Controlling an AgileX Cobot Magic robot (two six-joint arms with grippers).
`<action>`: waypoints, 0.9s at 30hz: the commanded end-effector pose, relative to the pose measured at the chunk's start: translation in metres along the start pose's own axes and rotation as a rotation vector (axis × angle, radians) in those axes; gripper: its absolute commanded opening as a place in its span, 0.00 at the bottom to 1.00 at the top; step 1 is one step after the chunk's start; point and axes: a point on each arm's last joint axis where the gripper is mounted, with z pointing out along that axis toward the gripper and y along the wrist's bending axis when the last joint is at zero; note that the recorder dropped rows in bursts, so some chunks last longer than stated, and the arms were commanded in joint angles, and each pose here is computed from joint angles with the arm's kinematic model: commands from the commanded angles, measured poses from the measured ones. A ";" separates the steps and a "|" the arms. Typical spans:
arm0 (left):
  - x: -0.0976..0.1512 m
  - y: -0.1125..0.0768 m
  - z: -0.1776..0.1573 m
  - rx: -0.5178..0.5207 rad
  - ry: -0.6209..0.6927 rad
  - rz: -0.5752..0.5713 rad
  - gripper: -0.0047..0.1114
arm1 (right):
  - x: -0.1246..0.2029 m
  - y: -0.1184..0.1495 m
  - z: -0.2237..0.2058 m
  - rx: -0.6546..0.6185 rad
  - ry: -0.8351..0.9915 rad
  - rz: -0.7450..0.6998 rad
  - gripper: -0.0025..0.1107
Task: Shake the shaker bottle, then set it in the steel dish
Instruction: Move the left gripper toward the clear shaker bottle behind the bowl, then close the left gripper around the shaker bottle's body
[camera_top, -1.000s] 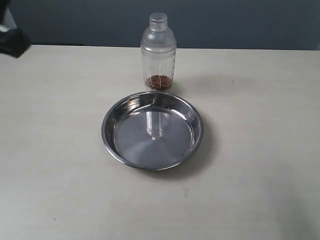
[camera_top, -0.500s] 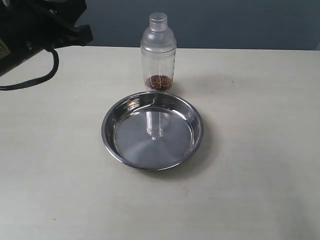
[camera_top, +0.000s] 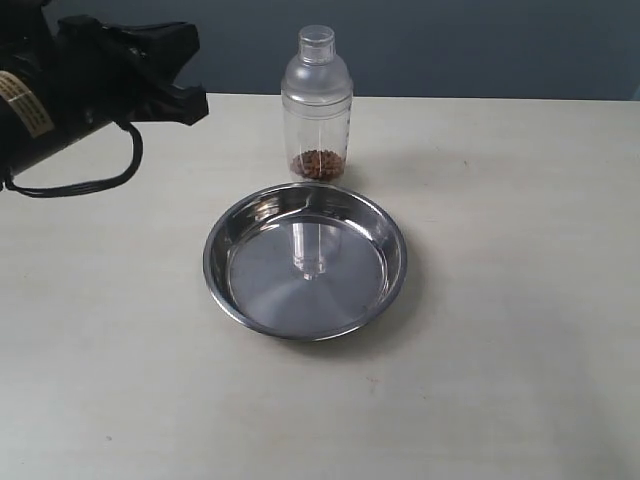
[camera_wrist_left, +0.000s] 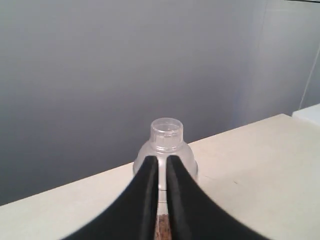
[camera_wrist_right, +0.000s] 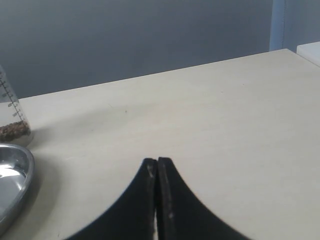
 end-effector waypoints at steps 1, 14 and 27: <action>0.000 -0.008 0.004 0.079 -0.038 0.031 0.32 | -0.001 0.000 0.000 0.003 -0.012 0.001 0.02; 0.005 -0.001 0.051 0.134 -0.127 0.082 0.95 | -0.001 0.000 0.000 0.003 -0.012 0.001 0.02; 0.052 0.014 0.122 0.189 -0.144 0.028 0.95 | -0.001 0.000 0.000 0.003 -0.012 0.001 0.02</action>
